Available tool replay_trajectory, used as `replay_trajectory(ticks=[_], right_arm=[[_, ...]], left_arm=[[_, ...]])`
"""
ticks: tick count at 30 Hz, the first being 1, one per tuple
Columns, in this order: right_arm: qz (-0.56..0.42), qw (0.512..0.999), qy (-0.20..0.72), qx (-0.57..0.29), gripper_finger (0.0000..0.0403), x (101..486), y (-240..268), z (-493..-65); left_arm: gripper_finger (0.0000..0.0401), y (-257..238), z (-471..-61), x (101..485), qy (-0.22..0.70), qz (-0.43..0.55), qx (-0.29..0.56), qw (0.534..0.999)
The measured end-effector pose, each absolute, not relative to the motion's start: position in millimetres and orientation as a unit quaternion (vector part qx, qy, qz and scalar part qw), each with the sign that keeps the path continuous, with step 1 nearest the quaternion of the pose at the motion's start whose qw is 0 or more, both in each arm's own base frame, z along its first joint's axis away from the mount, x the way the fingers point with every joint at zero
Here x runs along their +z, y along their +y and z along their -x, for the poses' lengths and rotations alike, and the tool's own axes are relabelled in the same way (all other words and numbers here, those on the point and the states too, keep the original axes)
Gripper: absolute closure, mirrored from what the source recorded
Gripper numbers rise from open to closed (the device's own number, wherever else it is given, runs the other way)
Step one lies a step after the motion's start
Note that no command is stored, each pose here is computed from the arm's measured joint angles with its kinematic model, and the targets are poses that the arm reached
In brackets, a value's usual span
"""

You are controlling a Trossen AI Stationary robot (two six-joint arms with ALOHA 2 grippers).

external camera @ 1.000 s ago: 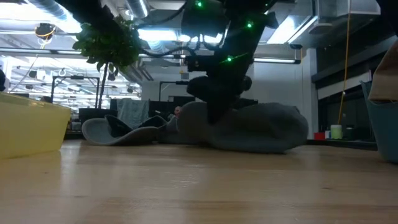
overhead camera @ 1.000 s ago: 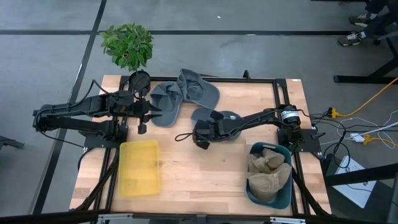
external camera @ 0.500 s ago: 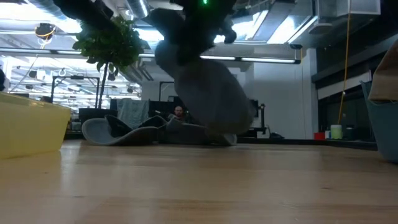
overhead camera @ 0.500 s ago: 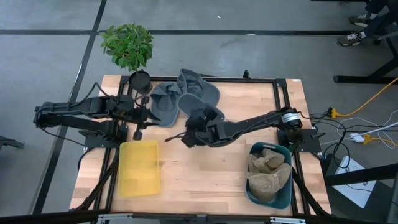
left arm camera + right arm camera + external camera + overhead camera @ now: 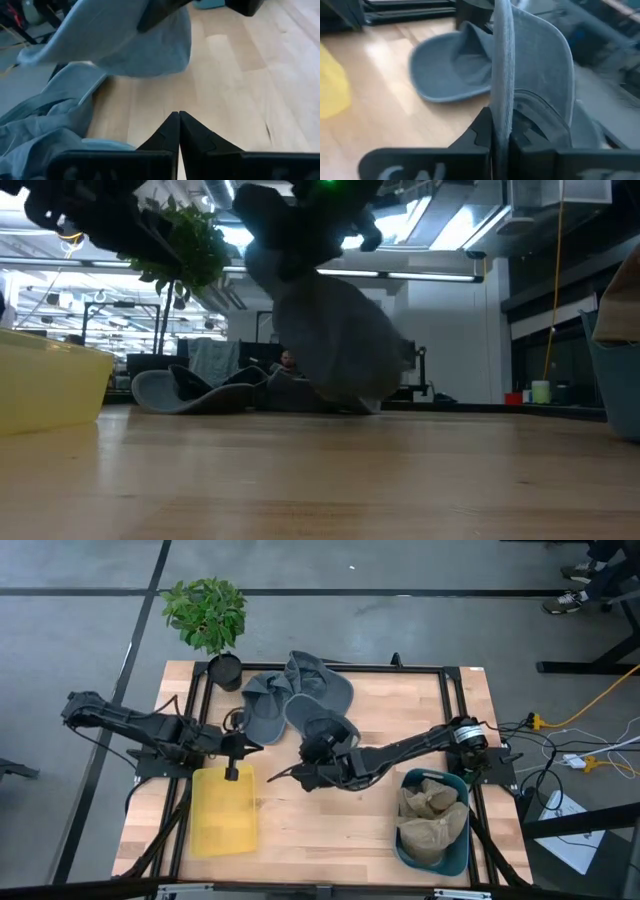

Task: Pick & Place hat
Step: Put the bottom blue cap into the yellow bin

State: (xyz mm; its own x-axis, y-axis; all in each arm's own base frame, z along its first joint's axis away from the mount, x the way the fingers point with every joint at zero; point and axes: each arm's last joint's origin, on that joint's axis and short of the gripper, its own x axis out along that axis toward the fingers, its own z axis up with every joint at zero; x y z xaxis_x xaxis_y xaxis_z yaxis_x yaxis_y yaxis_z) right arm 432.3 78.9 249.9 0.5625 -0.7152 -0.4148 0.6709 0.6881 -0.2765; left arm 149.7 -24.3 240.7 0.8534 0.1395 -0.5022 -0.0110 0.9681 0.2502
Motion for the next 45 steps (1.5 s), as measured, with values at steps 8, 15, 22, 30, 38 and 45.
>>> replay_trajectory(ticks=[8,15,22,30,38,45], right_arm=[[-0.031,0.935,0.233,-0.265,0.0387,290.0,52.7,-449.0],[-0.051,0.952,0.212,-0.215,0.0387,340.7,48.7,-449.2],[-0.058,0.957,0.193,-0.207,0.0387,373.2,52.2,-444.5],[-0.091,0.967,0.184,-0.152,0.0387,383.1,56.0,-444.7],[-0.100,0.973,0.153,-0.142,0.0386,389.0,56.9,-447.3],[-0.105,0.977,0.116,-0.143,0.0386,396.5,52.0,-450.1]], left_arm=[[0.0394,-39.4,-152.9,241.6,0.212,-0.142,-0.017,0.967],[0.0363,-48.5,-152.0,243.7,0.191,-0.186,-0.091,0.959],[0.0279,-52.8,-156.0,243.3,0.184,-0.155,-0.131,0.962],[0.0180,-57.6,-168.7,243.3,0.160,-0.161,-0.136,0.964],[0.0150,-57.5,-179.0,237.7,0.166,-0.230,-0.085,0.955],[0.0152,-53.8,-187.5,236.3,0.174,-0.323,0.018,0.930]])
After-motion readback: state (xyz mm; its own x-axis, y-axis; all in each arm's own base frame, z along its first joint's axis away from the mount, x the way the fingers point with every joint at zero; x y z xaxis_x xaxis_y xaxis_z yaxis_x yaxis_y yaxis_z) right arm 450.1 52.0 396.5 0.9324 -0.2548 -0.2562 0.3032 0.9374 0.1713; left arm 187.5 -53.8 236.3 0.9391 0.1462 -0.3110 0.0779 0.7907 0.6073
